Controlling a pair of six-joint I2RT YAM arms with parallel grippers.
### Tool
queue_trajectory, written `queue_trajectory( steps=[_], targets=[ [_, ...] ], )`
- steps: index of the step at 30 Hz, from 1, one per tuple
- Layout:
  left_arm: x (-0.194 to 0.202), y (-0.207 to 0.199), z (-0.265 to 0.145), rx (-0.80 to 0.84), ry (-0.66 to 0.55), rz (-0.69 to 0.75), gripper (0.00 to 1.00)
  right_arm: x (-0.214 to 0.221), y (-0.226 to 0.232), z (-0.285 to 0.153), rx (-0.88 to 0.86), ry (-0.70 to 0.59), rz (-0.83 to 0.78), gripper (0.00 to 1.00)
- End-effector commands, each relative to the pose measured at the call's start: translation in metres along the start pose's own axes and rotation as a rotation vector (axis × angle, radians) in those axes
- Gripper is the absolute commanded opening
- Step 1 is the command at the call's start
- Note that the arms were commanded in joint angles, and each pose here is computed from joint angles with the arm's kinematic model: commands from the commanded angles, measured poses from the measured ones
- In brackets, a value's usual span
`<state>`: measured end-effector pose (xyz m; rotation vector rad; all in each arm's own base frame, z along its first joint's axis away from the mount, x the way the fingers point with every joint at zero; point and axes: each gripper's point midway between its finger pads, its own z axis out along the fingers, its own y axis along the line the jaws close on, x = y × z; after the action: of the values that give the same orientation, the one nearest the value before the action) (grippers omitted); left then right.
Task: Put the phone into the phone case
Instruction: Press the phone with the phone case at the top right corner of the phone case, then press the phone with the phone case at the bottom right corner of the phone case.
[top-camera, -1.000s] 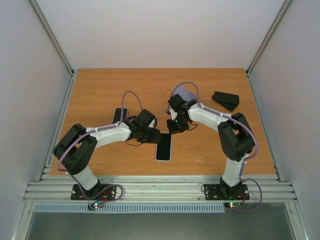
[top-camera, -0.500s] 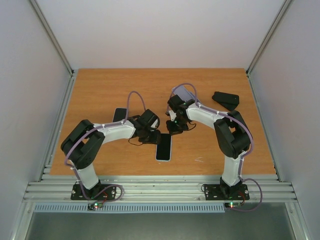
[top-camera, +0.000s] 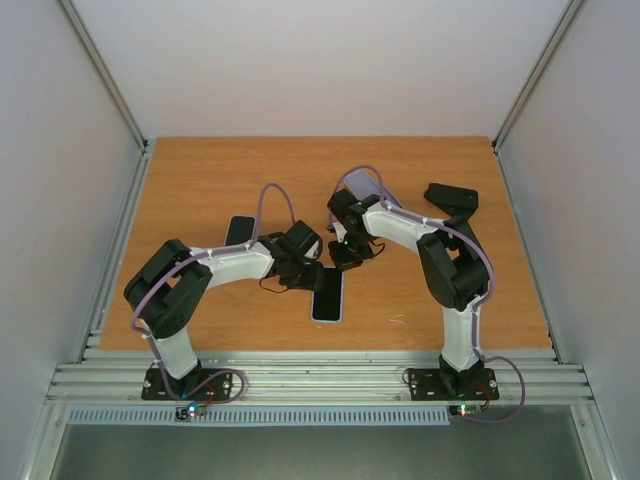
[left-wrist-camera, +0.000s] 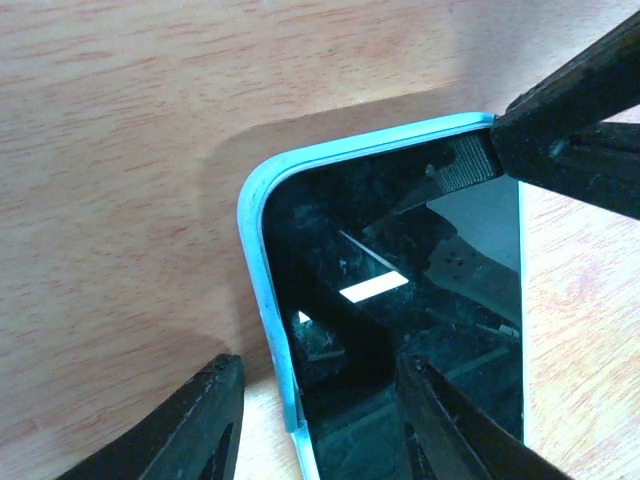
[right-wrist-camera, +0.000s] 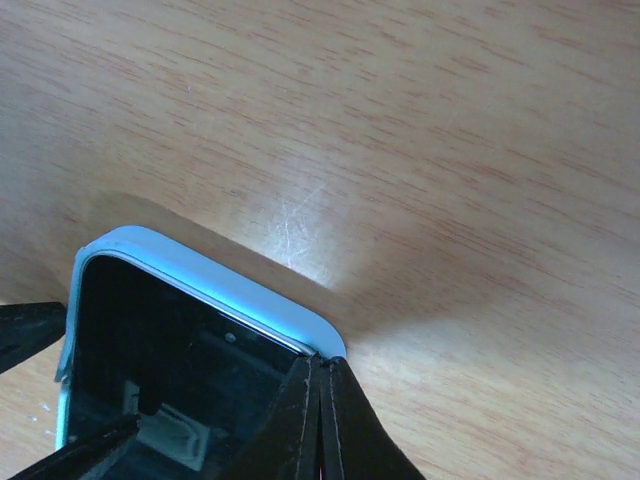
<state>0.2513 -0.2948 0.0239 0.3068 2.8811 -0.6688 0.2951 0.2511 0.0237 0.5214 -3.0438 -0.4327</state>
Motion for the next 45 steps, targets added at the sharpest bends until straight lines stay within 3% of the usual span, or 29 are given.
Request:
queue_trajectory(
  steps=[1,10,13,19,27,37,45],
  targets=[
    [0.007,0.006,0.003,-0.037,0.012,0.013,0.44,0.047,-0.016,0.067,0.141,0.219,-0.027,0.01],
    [0.018,0.014,-0.008,-0.047,-0.017,-0.009,0.45,0.055,-0.033,0.093,0.390,0.279,-0.115,0.01],
    [0.024,0.018,-0.013,-0.041,-0.032,-0.027,0.47,0.053,-0.030,0.091,0.397,0.267,-0.128,0.01],
    [0.032,0.012,-0.024,0.030,-0.066,-0.064,0.49,0.034,-0.002,0.047,0.316,0.117,-0.128,0.01],
    [0.037,-0.001,-0.030,0.092,-0.081,-0.067,0.54,0.031,0.037,-0.036,0.147,-0.107,-0.082,0.16],
    [0.045,-0.013,-0.020,0.124,-0.051,-0.059,0.54,0.080,0.050,-0.028,-0.079,-0.087,0.070,0.16],
    [0.055,-0.008,-0.013,0.116,-0.026,-0.072,0.52,0.101,0.047,-0.002,-0.146,-0.047,0.152,0.17]
  ],
)
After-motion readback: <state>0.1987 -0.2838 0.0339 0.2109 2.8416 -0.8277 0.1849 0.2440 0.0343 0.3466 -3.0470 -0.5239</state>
